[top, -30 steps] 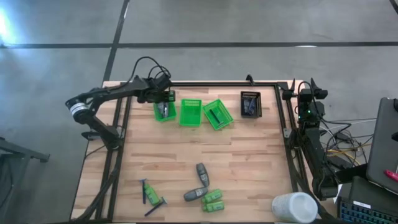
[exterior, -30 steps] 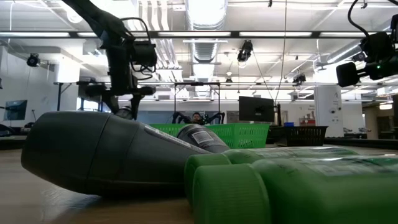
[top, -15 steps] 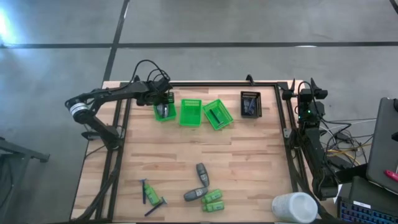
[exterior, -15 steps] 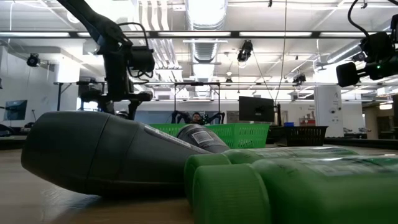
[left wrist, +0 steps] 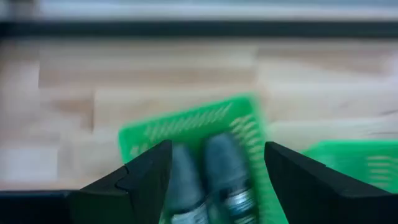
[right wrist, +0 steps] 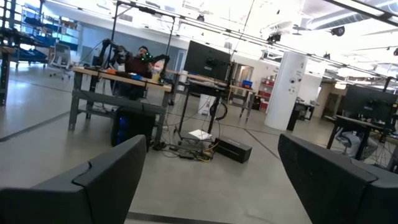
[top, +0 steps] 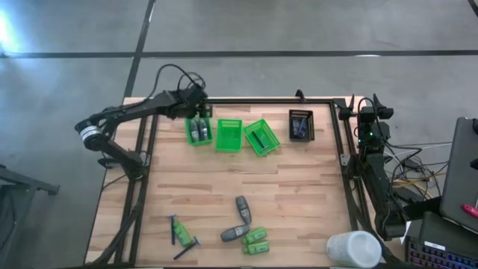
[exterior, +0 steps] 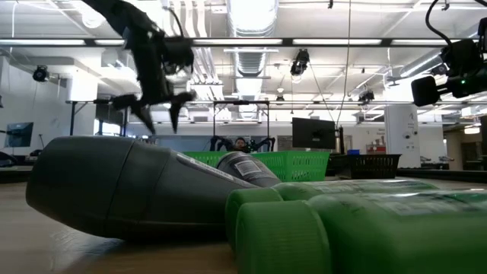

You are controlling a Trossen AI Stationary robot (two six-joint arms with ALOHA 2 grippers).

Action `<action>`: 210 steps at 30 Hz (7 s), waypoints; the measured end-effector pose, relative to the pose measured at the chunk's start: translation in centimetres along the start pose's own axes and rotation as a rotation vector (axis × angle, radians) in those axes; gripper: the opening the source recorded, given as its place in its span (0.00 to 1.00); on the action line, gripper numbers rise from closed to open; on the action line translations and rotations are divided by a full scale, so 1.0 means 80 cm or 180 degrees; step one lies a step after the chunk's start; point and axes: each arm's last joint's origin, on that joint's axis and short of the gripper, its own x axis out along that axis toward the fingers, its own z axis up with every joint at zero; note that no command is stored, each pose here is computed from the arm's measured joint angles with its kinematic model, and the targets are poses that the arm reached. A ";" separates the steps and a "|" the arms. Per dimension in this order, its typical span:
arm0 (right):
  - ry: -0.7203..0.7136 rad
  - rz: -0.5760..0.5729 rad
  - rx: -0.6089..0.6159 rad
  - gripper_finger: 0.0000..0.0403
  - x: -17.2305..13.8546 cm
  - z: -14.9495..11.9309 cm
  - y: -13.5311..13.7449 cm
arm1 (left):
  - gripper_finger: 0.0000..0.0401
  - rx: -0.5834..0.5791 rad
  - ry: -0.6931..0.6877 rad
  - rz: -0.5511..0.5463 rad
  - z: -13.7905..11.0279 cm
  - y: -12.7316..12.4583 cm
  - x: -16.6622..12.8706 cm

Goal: Pick & Place Travel size toiletries
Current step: Put the deodorant into the left green bin

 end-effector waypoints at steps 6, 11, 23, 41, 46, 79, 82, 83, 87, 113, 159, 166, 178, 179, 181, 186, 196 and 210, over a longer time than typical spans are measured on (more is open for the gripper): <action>0.0000 -0.0001 0.0000 0.90 0.000 0.000 0.000 | 0.65 0.1435 -0.0095 -0.0950 0.009 -0.037 -0.066; 0.0002 0.0001 0.0000 0.90 0.000 0.000 0.000 | 0.65 0.3004 0.0120 -0.1689 -0.050 -0.067 -0.103; 0.0000 0.0000 0.0000 0.90 0.000 0.000 0.000 | 0.65 0.6491 -0.0431 -0.2132 -0.200 -0.123 -0.129; 0.0001 0.0000 0.0000 0.90 0.000 0.000 0.000 | 0.65 0.6683 -0.0412 -0.3651 -0.274 -0.187 -0.109; 0.0001 0.0000 0.0000 0.90 0.000 0.000 0.000 | 0.65 0.6983 -0.0347 -0.3752 -0.297 -0.188 -0.098; 0.0002 0.0000 0.0000 0.90 0.000 0.000 0.000 | 0.65 0.7229 -0.0318 -0.3507 -0.345 -0.209 -0.056; 0.0002 -0.0002 0.0000 0.90 0.000 0.000 0.000 | 0.65 0.7237 -0.0294 -0.3501 -0.347 -0.210 -0.054; 0.0001 0.0000 0.0000 0.90 0.000 0.000 0.000 | 0.65 0.7236 -0.0296 -0.3503 -0.347 -0.210 -0.054; 0.0000 0.0000 0.0000 0.90 0.000 0.000 0.000 | 0.65 0.7226 -0.0275 -0.3496 -0.347 -0.209 -0.053; 0.0000 0.0000 0.0000 0.90 0.000 0.000 0.000 | 0.51 0.6456 -0.0002 -0.2709 -0.329 -0.201 -0.064; 0.0003 -0.0001 -0.0001 0.90 0.000 0.000 0.000 | 0.50 -0.0821 -0.0091 -0.0313 -0.101 0.025 -0.021; 0.0002 0.0000 -0.0001 0.90 0.000 0.000 0.000 | 0.50 -0.0743 0.0004 -0.0217 -0.103 0.013 0.009; 0.0002 -0.0001 -0.0001 0.90 0.000 0.000 0.000 | 0.63 -0.0710 -0.0347 -0.0192 -0.089 0.005 -0.002; 0.0002 0.0001 0.0000 0.90 0.000 0.000 0.000 | 0.65 -0.0695 -0.0386 -0.0197 -0.087 0.005 -0.005; 0.0001 0.0000 0.0000 0.90 0.000 0.000 0.000 | 0.67 -0.0666 -0.0395 -0.0201 -0.085 0.007 -0.010; 0.0004 0.0000 -0.0001 0.90 0.000 0.000 0.000 | 0.69 -0.0697 -0.0309 -0.0368 -0.084 0.008 -0.020; 0.0004 -0.0001 -0.0001 0.90 0.000 0.000 0.000 | 0.69 0.1883 0.0293 -0.2445 -0.151 -0.043 -0.103; 0.0005 0.0001 -0.0001 0.90 0.000 0.000 0.000 | 0.69 0.2811 0.0507 -0.2794 -0.298 -0.054 -0.176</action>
